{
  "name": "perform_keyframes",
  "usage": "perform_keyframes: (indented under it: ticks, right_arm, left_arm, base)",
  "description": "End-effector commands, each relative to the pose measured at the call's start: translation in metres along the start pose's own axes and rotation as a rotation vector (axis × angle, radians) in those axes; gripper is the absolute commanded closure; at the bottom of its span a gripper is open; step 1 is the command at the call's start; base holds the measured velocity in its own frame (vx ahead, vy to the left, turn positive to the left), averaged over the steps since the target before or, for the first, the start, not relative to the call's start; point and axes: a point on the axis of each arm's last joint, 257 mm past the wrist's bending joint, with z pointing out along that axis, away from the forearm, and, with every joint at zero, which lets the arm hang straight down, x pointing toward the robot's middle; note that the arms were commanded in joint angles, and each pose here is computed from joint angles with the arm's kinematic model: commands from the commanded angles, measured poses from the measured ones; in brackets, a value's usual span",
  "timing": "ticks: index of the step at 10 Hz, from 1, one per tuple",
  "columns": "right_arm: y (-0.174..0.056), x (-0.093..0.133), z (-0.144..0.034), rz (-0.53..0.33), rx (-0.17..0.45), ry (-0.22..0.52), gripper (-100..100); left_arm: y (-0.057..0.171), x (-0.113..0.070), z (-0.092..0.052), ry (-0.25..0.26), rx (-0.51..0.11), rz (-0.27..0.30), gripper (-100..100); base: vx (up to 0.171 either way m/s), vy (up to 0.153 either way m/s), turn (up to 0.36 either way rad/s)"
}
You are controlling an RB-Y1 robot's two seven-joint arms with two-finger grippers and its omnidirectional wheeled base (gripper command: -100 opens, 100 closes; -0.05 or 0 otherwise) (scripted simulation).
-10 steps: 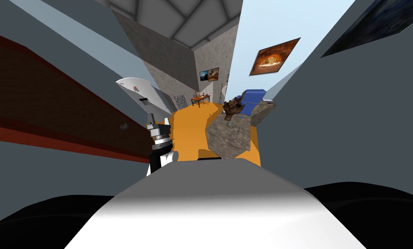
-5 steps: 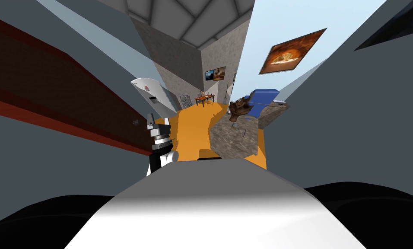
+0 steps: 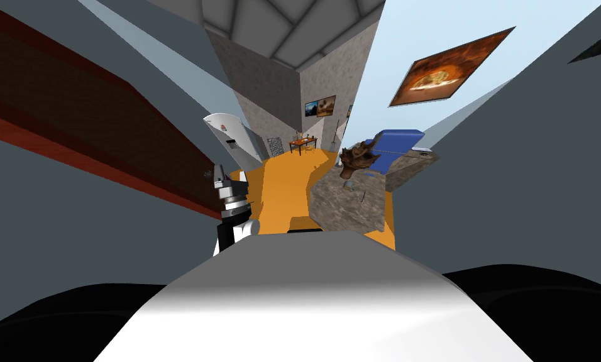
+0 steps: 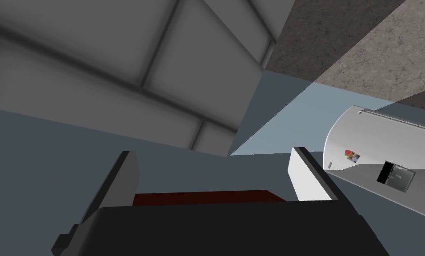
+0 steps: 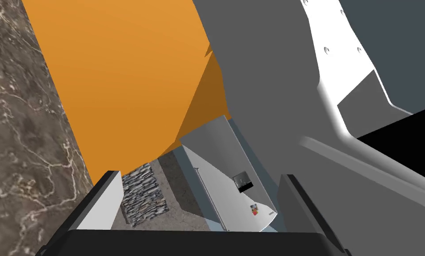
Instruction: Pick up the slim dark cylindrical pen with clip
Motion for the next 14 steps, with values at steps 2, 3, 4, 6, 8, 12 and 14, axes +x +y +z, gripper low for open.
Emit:
perform_keyframes:
  ticks: [2, 3, 4, 6, 8, 12, 14]
  right_arm:
    - [-0.011, 0.020, -0.020, -0.085, 0.010, 0.060, -100]
    - [-0.020, 0.048, -0.044, -0.094, 0.028, 0.140, -100]
    - [-0.023, 0.051, -0.051, -0.122, 0.028, 0.158, -100]
    - [-0.023, 0.051, -0.051, -0.165, 0.024, 0.159, -100]
    - [-0.035, 0.077, -0.085, -0.227, 0.036, 0.255, -100]
    - [-0.047, 0.098, -0.120, -0.328, 0.039, 0.349, -100]
    - [-0.060, 0.115, -0.156, -0.365, 0.049, 0.437, -100]
  left_arm:
    - [0.000, 0.000, 0.000, 0.000, 0.000, 0.000, 0]
    - [0.000, 0.000, 0.000, 0.000, 0.000, 0.000, 0]
    - [0.000, 0.000, 0.000, 0.000, 0.000, 0.000, 0]
    - [0.000, 0.000, 0.000, 0.000, 0.000, 0.000, 0]
    - [0.000, 0.000, 0.000, 0.000, 0.000, 0.000, 0]
    - [0.000, 0.000, 0.000, 0.000, 0.000, 0.000, 0]
    - [0.000, 0.000, 0.000, 0.000, 0.000, 0.000, 0]
  base:
    - [0.016, 0.032, 0.067]
    - [0.020, 0.051, 0.263]
    - [0.020, 0.044, 0.139]
    - [0.005, 0.009, -0.019]
    - [0.025, 0.038, 0.204]
    - [0.018, 0.023, 0.097]
    - [0.036, 0.028, 0.197]
